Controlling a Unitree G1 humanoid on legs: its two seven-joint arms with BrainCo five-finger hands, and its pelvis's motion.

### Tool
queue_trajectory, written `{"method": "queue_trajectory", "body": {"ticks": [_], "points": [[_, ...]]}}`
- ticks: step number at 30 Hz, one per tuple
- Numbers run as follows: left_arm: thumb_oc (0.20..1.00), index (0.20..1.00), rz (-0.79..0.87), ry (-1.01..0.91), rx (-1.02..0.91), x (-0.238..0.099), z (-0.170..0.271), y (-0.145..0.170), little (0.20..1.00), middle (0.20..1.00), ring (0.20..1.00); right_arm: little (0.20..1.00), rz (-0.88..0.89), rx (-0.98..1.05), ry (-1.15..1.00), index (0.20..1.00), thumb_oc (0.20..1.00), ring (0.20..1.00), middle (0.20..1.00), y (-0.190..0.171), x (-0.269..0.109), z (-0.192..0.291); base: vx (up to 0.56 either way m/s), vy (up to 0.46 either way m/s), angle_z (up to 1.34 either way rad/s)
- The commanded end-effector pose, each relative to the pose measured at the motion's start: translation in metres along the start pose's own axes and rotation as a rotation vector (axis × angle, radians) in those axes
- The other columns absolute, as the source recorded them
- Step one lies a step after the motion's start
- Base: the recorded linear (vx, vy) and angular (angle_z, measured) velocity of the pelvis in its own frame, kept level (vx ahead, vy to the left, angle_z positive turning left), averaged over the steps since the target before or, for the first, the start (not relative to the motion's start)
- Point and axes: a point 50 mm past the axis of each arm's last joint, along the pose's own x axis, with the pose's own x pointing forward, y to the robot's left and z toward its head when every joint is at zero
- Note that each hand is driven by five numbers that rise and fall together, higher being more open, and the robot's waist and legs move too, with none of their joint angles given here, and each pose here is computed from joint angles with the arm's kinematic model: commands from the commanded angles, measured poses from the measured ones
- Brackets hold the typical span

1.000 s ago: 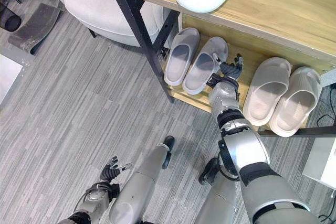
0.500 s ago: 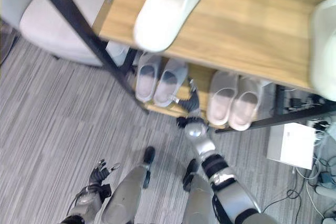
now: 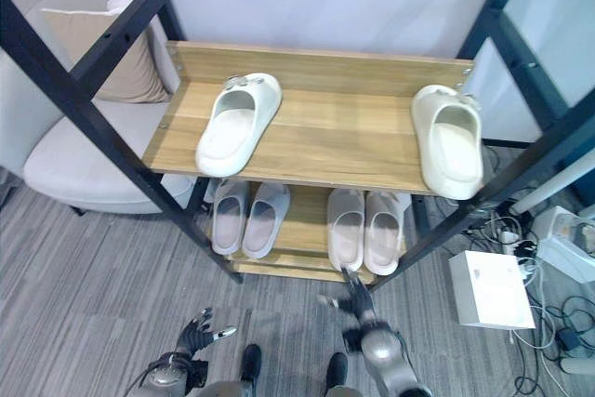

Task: Arrange the slippers neatly on the shoe rack.

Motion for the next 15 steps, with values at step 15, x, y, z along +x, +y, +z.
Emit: {"method": "queue_trajectory", "body": {"ticks": [15], "points": [[1.000, 1.000, -0.893, -0.908, 0.093, -0.085, 0.225, -0.071, 1.000, 1.000, 1.000, 1.000, -0.118, 0.026, 0.276, 1.000, 1.000, 1.000, 1.000, -0.038, -0.016, -0.061, 0.03, -0.009, -0.13]]}}
